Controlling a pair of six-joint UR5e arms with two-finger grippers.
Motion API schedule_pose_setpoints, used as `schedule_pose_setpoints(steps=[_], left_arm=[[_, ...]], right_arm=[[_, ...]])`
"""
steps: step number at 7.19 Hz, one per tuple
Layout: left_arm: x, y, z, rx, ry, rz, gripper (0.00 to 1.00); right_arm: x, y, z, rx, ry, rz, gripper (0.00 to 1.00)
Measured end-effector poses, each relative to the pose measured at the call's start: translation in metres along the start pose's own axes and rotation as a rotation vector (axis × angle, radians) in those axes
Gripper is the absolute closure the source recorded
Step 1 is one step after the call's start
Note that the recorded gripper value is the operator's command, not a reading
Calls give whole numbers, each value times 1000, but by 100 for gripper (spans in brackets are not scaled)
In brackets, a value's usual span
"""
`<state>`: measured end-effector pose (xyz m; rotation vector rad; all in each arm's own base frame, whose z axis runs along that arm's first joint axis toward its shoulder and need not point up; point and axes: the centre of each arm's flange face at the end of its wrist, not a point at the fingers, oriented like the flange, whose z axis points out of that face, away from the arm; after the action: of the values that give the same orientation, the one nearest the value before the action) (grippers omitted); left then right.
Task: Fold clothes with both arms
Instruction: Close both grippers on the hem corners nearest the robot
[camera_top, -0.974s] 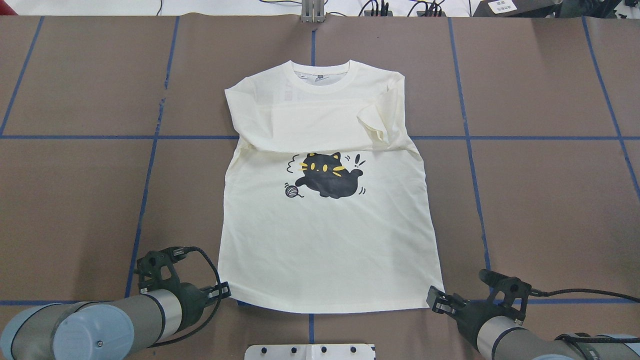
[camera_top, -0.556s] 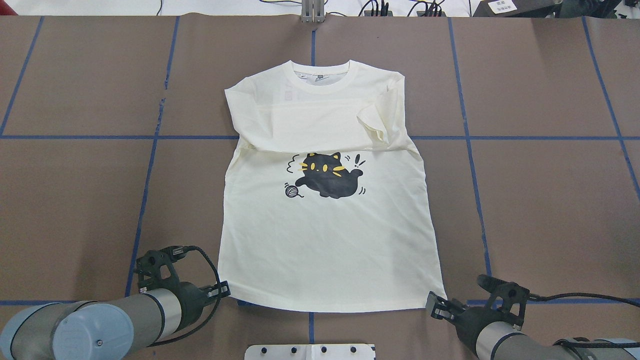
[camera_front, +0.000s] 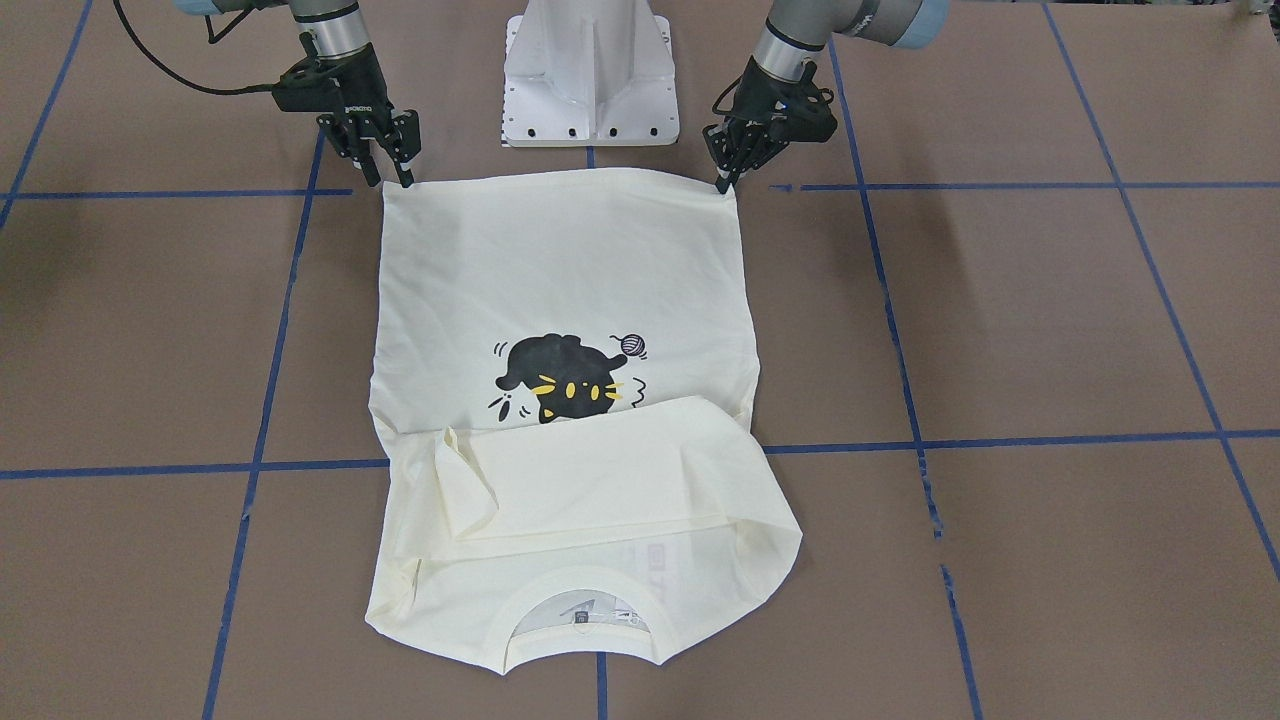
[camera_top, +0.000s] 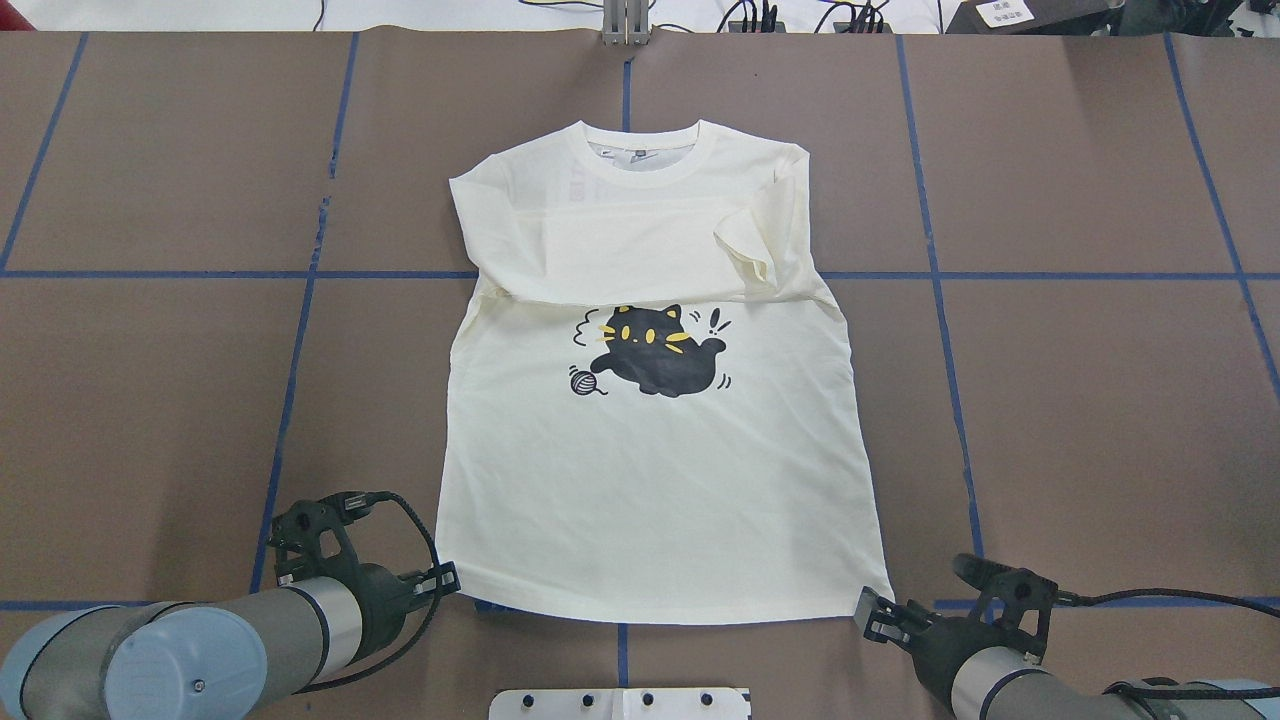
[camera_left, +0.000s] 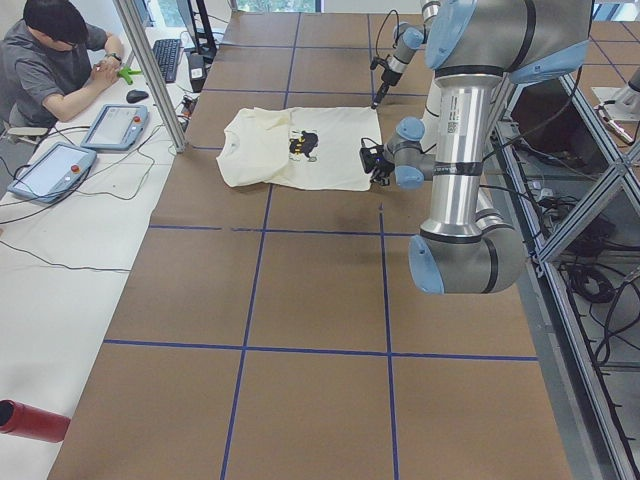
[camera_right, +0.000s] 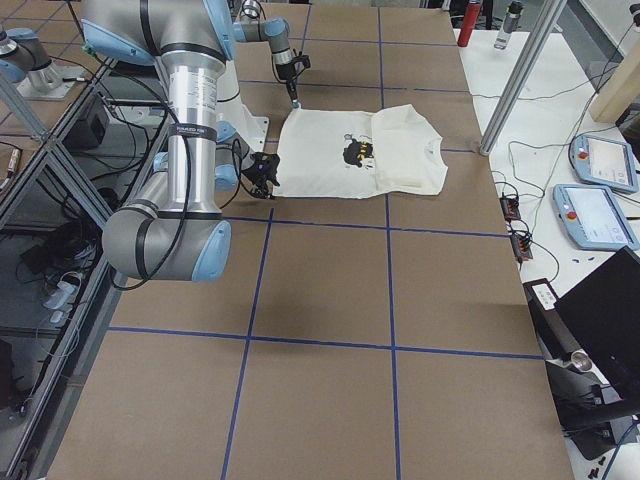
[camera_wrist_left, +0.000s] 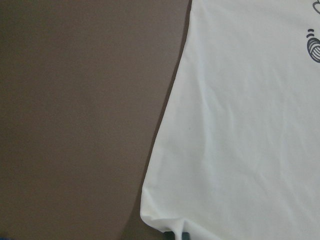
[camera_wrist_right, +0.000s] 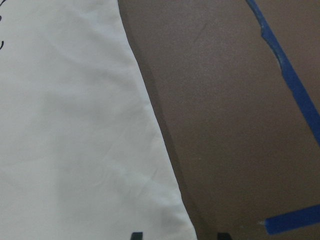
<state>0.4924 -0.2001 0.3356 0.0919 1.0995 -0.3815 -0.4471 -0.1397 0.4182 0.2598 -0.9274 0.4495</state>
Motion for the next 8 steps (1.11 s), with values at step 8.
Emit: schedule_pose_setpoints(steps=[8], left_arm=[[2, 0, -4, -3, 7, 0, 100]], right_arm=[[-5, 3, 0, -5, -7, 2, 100]])
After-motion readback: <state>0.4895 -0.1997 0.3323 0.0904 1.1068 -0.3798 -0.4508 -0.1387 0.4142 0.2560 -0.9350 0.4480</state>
